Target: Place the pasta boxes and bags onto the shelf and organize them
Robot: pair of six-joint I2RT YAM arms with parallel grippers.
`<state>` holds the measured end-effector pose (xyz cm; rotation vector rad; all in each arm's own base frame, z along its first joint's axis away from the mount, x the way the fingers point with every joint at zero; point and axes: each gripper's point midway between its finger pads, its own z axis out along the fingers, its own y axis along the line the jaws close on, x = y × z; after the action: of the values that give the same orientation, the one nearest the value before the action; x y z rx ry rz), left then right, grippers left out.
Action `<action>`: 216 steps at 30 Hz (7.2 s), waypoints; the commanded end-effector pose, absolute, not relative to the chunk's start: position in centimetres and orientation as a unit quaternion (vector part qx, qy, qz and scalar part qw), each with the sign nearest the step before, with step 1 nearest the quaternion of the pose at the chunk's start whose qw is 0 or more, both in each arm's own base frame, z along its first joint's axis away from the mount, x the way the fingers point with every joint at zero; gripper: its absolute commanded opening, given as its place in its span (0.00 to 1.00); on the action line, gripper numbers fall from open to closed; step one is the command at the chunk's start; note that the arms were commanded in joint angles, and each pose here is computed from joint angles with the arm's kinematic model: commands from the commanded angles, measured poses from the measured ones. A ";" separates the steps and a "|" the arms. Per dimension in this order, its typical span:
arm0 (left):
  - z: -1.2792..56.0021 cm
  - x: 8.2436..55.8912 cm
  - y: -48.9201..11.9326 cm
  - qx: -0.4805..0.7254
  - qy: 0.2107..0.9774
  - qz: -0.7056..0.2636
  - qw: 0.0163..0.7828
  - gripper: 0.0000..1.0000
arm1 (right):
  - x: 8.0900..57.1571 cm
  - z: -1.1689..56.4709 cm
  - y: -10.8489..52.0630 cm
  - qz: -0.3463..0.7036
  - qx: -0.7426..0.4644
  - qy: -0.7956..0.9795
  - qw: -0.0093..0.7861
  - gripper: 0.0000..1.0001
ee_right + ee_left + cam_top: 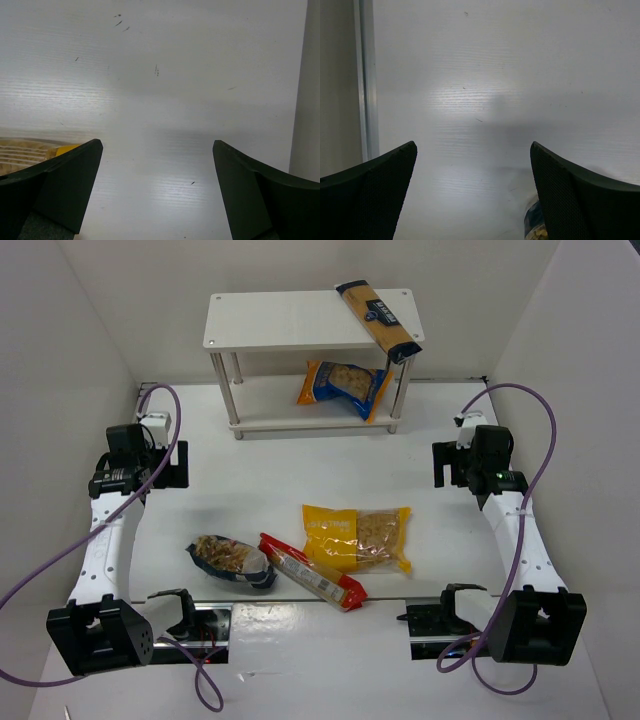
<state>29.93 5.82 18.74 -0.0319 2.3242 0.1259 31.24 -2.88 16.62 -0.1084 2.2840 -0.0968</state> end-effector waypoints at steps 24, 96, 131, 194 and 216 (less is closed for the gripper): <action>19.3 30.5 5.4 -0.005 0.913 0.037 0.405 1.00 | 29.4 17.3 15.1 0.228 -0.370 0.838 0.329 1.00; 18.3 30.6 6.2 -0.015 0.919 0.057 0.390 1.00 | 27.2 19.7 37.4 0.009 -0.586 0.683 0.436 0.00; 17.2 30.8 6.4 -0.017 0.927 0.057 0.371 1.00 | 32.7 25.4 32.1 -0.353 -0.533 0.524 0.563 0.00; 16.5 31.1 5.7 -0.009 0.931 0.034 0.364 1.00 | 35.7 8.5 36.3 -0.029 -0.519 0.761 0.389 0.10; 16.7 30.8 5.3 -0.001 0.928 0.029 0.370 1.00 | 33.0 10.4 27.3 -0.017 -0.527 0.767 0.366 0.99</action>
<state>30.54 5.56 16.08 -0.0245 2.4129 0.0844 33.06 27.76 10.53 -1.3236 1.9899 -0.0748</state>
